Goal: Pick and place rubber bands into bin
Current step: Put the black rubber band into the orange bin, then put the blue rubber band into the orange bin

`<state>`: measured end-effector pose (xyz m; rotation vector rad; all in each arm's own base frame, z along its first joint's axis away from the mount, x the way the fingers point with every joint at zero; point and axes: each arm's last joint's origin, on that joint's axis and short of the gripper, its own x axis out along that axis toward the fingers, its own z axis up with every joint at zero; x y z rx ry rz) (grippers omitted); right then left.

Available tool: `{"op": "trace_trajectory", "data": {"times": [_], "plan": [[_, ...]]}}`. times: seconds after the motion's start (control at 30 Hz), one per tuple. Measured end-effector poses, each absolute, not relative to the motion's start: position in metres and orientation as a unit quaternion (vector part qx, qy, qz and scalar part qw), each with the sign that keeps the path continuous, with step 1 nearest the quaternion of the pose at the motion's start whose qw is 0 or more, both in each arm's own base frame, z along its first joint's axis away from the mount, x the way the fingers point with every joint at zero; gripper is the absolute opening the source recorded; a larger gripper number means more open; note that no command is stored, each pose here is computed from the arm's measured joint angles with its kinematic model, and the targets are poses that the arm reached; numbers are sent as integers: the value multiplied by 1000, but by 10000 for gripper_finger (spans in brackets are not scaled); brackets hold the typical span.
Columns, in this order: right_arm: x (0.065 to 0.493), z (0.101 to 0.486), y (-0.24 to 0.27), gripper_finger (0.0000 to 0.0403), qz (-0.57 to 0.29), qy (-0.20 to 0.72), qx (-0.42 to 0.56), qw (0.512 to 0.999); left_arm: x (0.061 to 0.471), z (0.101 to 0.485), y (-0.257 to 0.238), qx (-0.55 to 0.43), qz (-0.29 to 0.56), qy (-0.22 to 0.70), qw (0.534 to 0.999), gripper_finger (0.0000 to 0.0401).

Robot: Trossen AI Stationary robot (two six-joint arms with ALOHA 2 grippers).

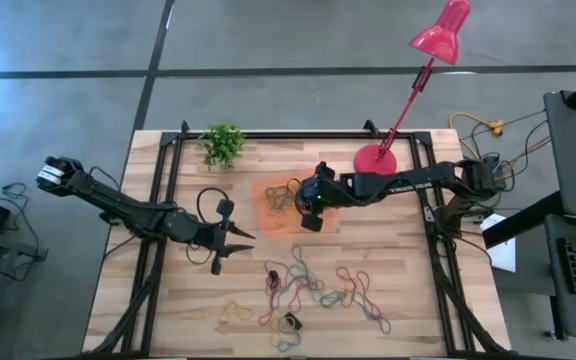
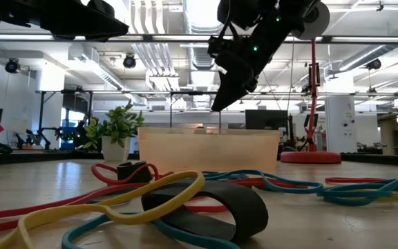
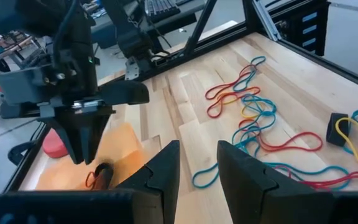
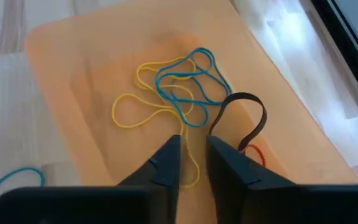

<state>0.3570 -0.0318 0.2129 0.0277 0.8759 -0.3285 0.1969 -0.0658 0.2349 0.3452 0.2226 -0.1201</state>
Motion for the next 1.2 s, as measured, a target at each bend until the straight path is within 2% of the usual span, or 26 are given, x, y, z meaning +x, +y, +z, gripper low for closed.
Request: {"op": "trace_trajectory", "data": {"times": [0.2,0.43,0.7,1.2], "plan": [[357,213,-27,126,-150,425,5,893,197,233,-65,174,-47,114,977,92],[350,207,11,158,-46,465,-2,884,196,231,-64,178,-40,117,976,92],[345,202,60,151,7,455,-12,891,196,227,-61,181,-27,122,976,92],[326,166,89,125,15,440,45,897,196,226,-57,176,-14,113,978,92]]}}
